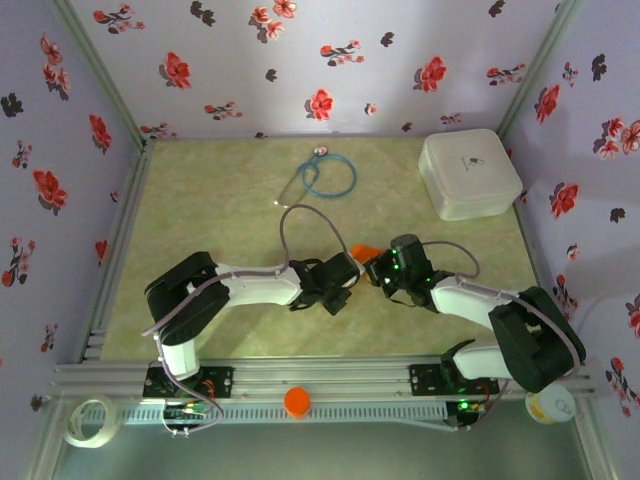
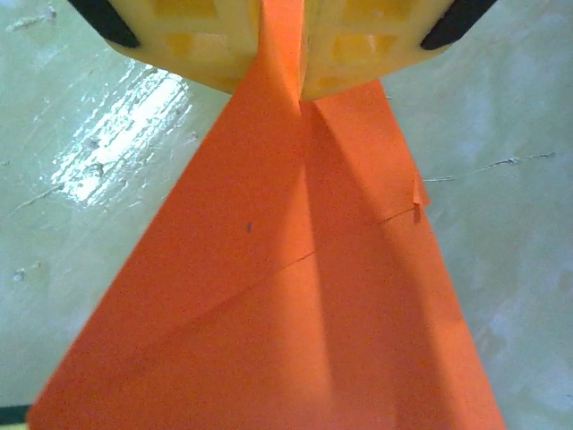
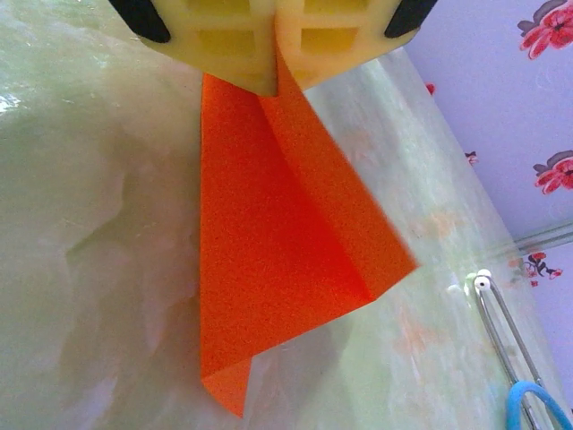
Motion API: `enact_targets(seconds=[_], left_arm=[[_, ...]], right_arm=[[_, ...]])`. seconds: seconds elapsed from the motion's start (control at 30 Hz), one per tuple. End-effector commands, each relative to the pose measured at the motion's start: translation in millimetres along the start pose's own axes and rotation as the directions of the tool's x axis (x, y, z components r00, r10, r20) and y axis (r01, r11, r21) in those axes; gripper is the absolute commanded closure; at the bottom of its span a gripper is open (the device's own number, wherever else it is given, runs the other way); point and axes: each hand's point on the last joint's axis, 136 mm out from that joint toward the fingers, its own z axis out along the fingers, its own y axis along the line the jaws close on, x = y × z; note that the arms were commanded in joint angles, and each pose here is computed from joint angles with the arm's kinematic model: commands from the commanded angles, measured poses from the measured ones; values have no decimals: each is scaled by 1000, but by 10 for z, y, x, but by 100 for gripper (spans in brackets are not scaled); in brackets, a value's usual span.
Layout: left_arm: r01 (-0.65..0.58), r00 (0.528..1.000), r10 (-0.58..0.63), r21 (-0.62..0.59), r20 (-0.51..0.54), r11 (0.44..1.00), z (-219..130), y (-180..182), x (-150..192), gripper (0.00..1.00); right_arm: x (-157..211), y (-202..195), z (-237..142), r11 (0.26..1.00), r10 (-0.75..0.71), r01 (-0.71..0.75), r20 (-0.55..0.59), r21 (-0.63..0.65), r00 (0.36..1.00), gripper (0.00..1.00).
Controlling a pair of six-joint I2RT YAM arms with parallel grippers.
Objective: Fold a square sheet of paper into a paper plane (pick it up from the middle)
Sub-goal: Fold the wing for the fifth time at the center of the table.
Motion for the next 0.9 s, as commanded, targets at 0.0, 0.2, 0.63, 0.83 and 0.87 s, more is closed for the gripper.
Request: enact_targets(seconds=[0.0,0.2,0.63,0.83,0.87], left_arm=[[-24,1000,23,-46,-11,999,19,46,5,78],[-33,999,33,-62,-1,998,0,77,-4,78],[-49,999,49,-52,14,997,-44,48,-53,80],[-53,998,54,-49,22,997,-55,36,-61,80],[-51,998,52,-50,20,997,-48,42,-54,81]], right_arm=[[-3,-7,-19,1000,-1,1,-3,-10,1000,100],[-8,6,-26,1000,-1,1,-3,-16,1000,100],[-4,-14,-17,1000,-2,2,-9,-9,1000,100],[-4,-16,-18,1000,-2,2,-9,-8,1000,100],[-3,-16,-19,1000,-3,3,-9,-8,1000,100]])
